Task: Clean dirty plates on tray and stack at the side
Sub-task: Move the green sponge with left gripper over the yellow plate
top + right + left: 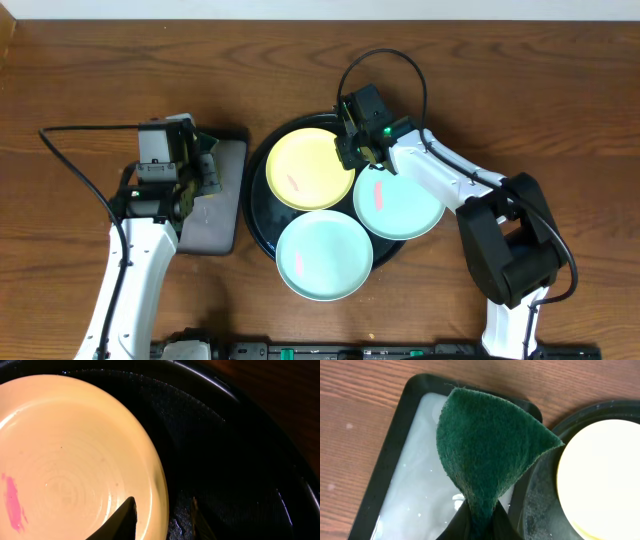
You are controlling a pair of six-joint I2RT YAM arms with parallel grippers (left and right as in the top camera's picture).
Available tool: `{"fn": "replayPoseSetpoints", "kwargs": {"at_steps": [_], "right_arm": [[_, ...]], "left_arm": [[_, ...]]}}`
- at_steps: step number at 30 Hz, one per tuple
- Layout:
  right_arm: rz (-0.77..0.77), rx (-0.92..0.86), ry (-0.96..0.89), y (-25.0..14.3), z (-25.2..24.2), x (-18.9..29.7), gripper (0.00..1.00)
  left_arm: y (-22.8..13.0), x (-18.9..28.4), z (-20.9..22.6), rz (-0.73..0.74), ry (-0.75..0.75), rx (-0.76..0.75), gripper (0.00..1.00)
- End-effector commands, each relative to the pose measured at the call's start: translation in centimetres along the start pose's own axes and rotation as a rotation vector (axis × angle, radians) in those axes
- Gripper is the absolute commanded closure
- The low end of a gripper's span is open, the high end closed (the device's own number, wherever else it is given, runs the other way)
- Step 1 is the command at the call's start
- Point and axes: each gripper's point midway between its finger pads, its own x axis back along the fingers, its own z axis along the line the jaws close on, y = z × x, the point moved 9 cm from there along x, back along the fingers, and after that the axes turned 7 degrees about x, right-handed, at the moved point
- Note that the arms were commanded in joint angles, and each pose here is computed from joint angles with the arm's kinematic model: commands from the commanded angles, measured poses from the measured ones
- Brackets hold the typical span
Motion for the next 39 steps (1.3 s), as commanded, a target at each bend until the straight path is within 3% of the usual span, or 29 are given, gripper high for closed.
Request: {"fn": "replayPoseSetpoints", "kwargs": {"at_steps": [1,10,39], "right_arm": [[0.009,0.003,0.001,-0.2,0.4,-0.5,0.67],[0.009,0.006,0.001,-0.2,0.4,-0.5,0.67],[0.005,0.006,0.001,-0.1,0.4,-0.5,0.68]], "left_arm": [[0.1,-0.5,0.0,0.036,0.015,0.009,0.93],[-0.5,-3.0,0.1,0.119,0.038,0.005,0.93],[0.8,-3.7,-0.4,0.04,0.009,-0.007,0.92]]}}
